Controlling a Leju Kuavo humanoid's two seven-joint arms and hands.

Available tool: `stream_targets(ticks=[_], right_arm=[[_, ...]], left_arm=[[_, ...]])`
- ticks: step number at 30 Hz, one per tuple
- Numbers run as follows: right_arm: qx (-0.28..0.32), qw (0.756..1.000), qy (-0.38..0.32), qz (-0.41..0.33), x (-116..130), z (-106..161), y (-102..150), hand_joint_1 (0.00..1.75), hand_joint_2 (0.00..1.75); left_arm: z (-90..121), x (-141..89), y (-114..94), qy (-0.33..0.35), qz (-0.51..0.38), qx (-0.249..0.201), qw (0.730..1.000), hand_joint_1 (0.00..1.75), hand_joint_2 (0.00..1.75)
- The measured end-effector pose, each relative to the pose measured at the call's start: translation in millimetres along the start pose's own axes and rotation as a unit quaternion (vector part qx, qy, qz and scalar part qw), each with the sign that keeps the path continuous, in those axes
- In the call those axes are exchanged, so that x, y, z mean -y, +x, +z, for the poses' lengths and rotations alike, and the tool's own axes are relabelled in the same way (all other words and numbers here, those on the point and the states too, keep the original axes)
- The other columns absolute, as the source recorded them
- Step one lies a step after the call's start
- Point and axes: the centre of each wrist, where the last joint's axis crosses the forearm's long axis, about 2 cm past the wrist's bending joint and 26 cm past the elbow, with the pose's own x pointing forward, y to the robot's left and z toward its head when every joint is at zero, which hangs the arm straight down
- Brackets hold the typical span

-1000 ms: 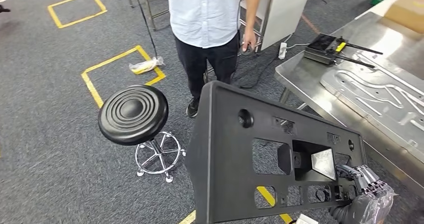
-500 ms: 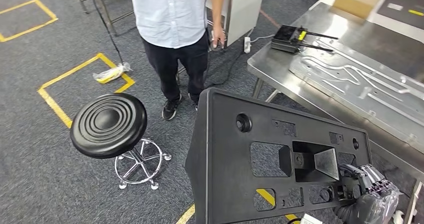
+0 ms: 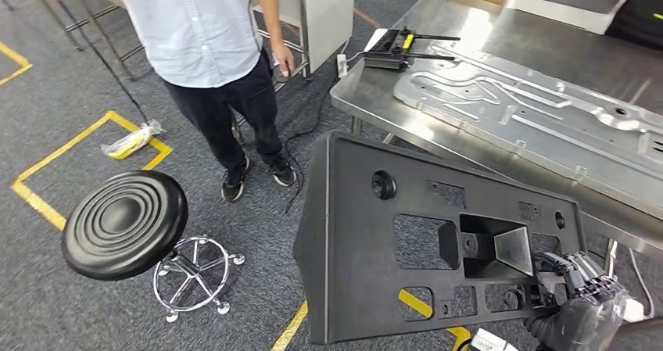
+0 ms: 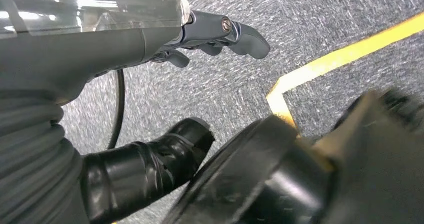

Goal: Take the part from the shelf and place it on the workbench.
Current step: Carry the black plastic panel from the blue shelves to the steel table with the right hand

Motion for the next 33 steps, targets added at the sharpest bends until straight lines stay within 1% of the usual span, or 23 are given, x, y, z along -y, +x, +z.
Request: stream_targets(ticks=[4,7,10,13,18,28,33], right_arm=[[0.0,1.0,0.003,-0.004,-2.0,0.7,1.1,1.75,1.75],[0.001,1.0,0.006,-0.01,-7.0,-0.8,3.7,1.75,1.75],[0.007,1.0,0.009,-0.021,-20.5,-9.7,8.4,1.75,1.75],[0.013,0.999,0.011,-0.03,-31.7,-16.8,11.3,1.75,1.75],[0.015,0.999,0.021,-0.041,-40.7,-17.1,13.7,1.75,1.75],[0.028,0.998,0.025,-0.054,-53.4,-25.4,18.8,1.75,1.75],[0.028,0.998,0.033,-0.056,-57.4,-23.7,19.3,1.75,1.75]], left_arm=[[0.3,0.0,-1.3,-0.002,0.0,0.0,1.0,0.0,1.75],[0.4,1.4,-0.8,-0.019,-0.011,0.026,0.999,0.0,1.75],[-0.5,7.3,7.8,-0.054,-0.079,0.06,0.994,0.0,1.75],[-1.4,9.4,13.5,-0.077,-0.154,0.078,0.982,0.0,1.75],[-2.2,7.1,14.3,-0.093,-0.21,0.095,0.969,0.0,1.75],[-3.0,3.0,12.8,-0.113,-0.24,0.116,0.957,0.0,1.75],[-3.3,2.7,13.8,-0.114,-0.244,0.118,0.956,0.0,1.75]])
